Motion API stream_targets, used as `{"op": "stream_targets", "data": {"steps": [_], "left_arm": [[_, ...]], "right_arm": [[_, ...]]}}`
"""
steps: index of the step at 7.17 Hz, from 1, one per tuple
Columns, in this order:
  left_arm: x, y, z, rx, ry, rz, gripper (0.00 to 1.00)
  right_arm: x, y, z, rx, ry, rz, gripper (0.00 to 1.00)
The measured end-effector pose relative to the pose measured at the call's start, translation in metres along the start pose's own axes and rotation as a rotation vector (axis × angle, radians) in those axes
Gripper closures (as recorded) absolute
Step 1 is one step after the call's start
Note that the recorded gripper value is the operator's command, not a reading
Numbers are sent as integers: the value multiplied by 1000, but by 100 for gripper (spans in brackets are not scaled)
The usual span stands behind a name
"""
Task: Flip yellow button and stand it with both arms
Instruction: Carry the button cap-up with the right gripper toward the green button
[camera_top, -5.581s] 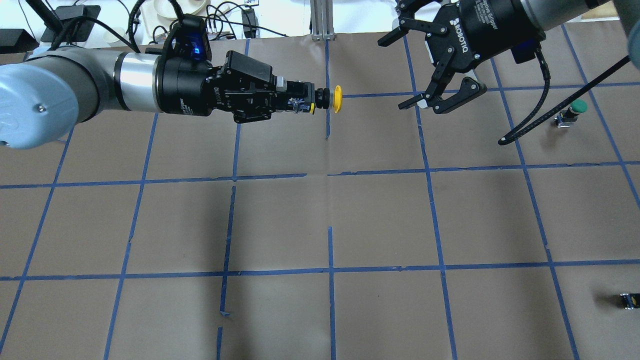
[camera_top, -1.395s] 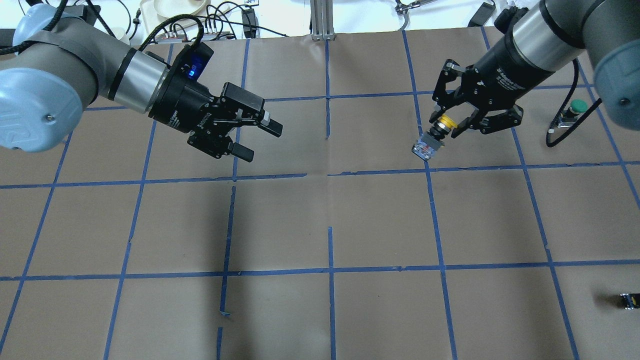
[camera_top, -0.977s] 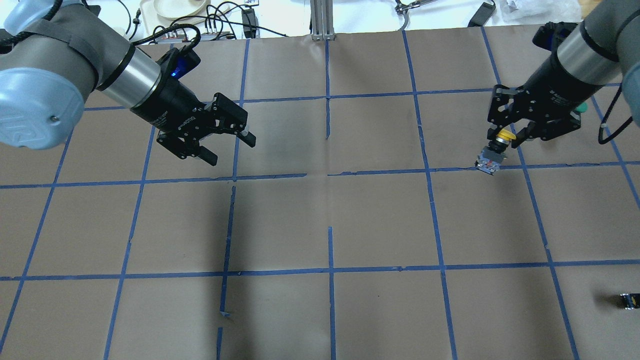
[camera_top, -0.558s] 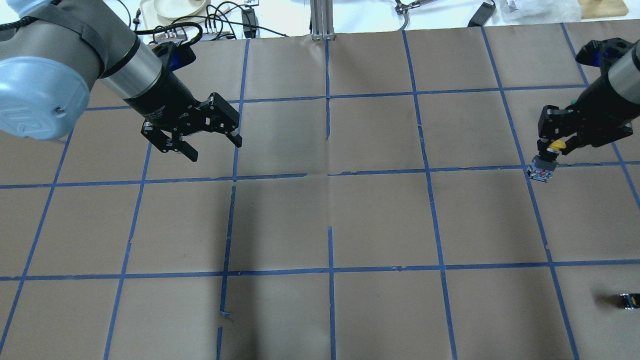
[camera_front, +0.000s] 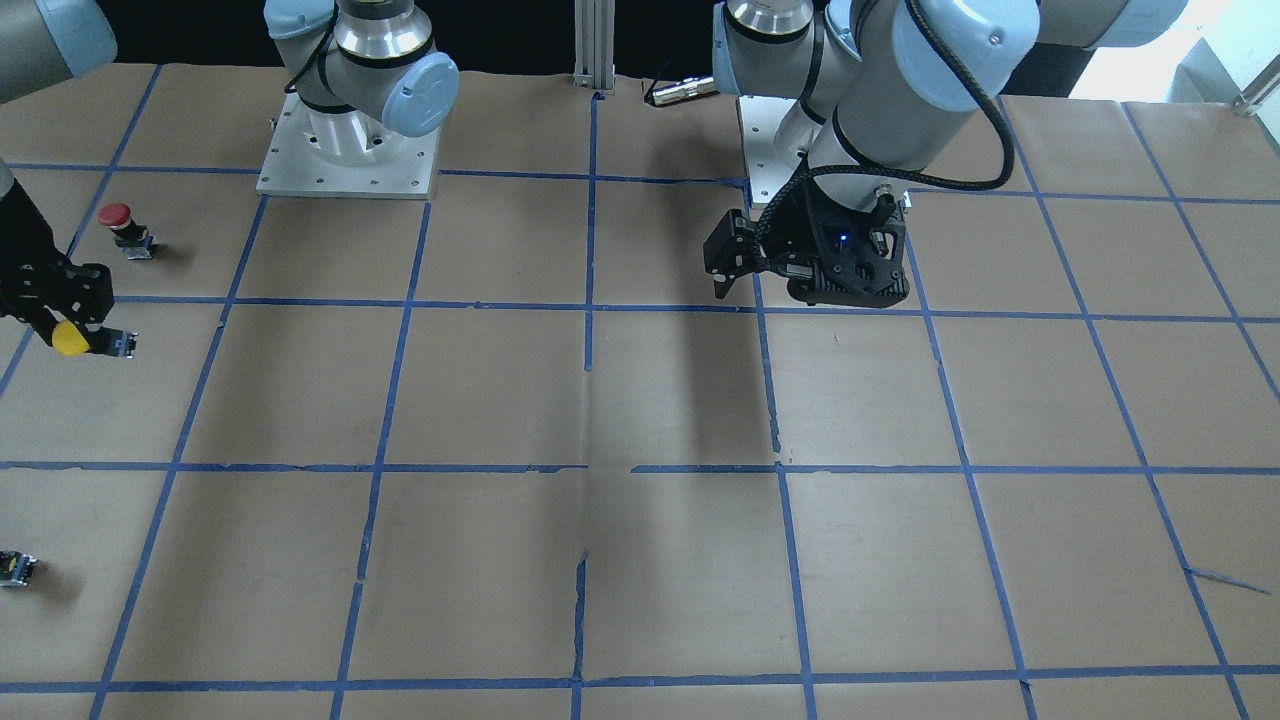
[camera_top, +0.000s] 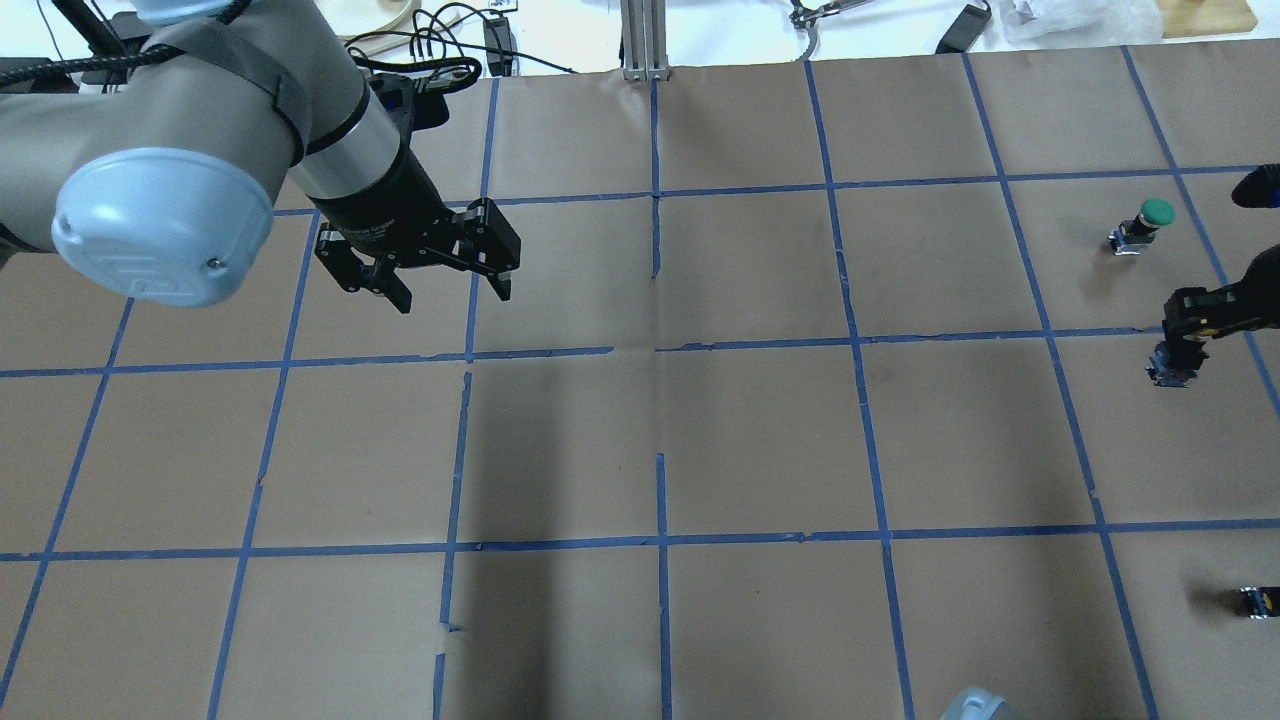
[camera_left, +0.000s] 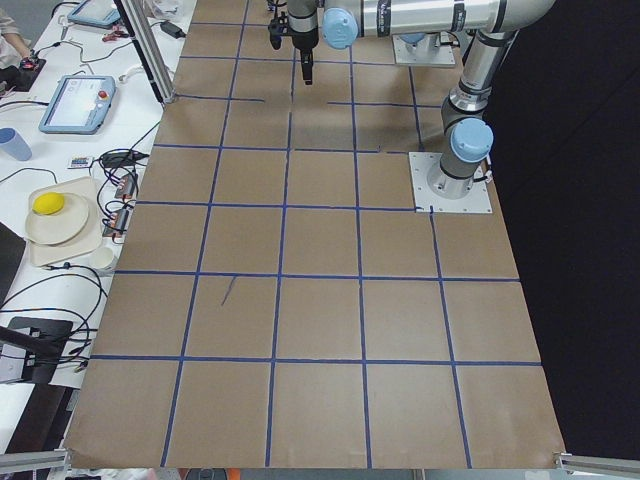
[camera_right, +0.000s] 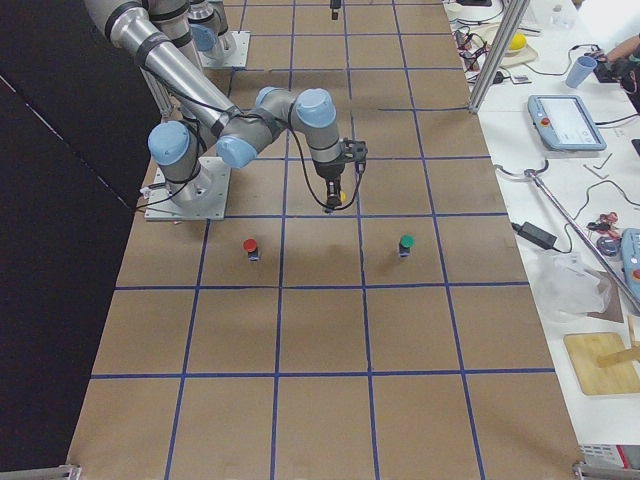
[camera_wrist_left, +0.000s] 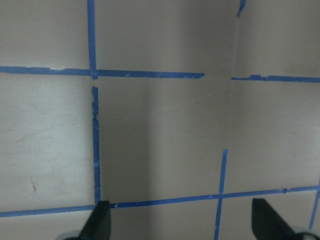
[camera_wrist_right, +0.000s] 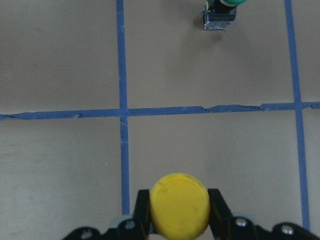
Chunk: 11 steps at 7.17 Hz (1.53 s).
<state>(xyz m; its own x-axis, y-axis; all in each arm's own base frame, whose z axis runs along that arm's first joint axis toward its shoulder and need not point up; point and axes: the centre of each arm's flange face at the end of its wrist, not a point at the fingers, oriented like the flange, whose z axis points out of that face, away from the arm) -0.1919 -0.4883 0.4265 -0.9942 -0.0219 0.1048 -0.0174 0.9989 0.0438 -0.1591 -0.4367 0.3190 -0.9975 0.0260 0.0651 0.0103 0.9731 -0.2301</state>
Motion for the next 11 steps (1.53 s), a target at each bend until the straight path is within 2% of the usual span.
{"op": "stream_targets", "data": {"steps": [3, 5, 7, 11], "left_arm": [[20, 9, -8, 35, -25, -23, 0], [28, -1, -24, 54, -25, -23, 0], [30, -6, -28, 47, -28, -20, 0], [31, -7, -30, 53, -27, -12, 0]], "right_arm": [[9, 5, 5, 66, 8, -19, 92], [29, 9, 21, 87, -26, -8, 91], [53, 11, 44, 116, -20, -43, 91], [68, 24, 74, 143, -20, -53, 91]]}}
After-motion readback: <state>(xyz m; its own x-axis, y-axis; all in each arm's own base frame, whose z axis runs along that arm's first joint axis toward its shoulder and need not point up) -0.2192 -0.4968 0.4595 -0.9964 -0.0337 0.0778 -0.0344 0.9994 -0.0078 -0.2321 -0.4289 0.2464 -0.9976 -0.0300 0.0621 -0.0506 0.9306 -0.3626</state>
